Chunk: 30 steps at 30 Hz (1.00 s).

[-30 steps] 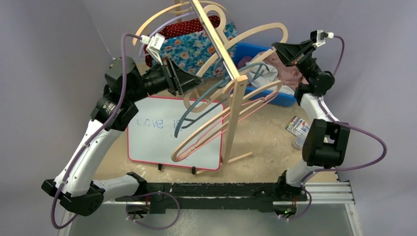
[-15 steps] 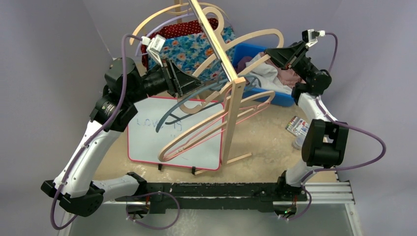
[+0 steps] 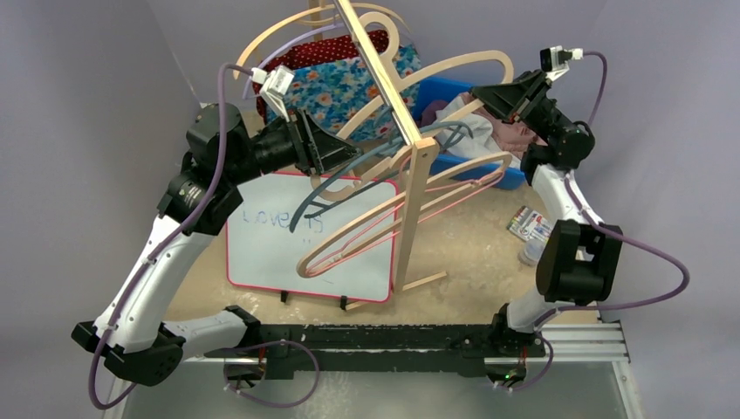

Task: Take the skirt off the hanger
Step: Place the hanger at the clothesline.

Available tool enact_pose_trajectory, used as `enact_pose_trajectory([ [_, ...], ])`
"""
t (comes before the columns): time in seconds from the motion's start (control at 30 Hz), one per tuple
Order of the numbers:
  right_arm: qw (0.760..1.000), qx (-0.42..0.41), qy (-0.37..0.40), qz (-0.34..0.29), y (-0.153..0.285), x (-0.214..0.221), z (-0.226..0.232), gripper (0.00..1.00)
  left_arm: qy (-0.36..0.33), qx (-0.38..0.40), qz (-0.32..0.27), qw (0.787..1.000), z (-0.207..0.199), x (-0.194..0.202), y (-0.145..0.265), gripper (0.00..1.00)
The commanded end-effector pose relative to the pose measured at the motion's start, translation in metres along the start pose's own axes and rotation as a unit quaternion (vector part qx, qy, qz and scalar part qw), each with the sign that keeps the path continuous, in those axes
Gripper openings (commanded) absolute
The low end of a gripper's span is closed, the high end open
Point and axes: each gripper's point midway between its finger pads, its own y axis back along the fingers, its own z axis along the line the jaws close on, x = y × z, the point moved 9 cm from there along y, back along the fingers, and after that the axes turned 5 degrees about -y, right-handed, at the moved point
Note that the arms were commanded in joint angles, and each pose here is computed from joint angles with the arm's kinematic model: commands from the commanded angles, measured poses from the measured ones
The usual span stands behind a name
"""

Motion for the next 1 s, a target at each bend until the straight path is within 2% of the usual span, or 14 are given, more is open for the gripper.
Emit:
enact_pose_trajectory([
  [0.0,0.990,-0.053,0.116,0.055,-0.013,0.017,0.060,0.24,-0.035,0.022,-0.028,0.999,-0.018,-0.012,0.014,0.44],
  [0.43,0.989,-0.036,0.120,0.072,-0.014,0.019,0.067,0.31,-0.066,0.023,-0.030,0.997,-0.029,-0.016,0.028,0.47],
  [0.73,0.991,-0.027,0.112,0.074,-0.017,0.010,0.053,0.36,-0.075,0.027,-0.036,0.996,-0.036,-0.015,0.038,0.38],
  [0.97,0.991,-0.023,0.107,0.072,-0.017,0.007,0.048,0.41,-0.081,0.028,-0.038,0.996,-0.039,-0.015,0.044,0.36],
])
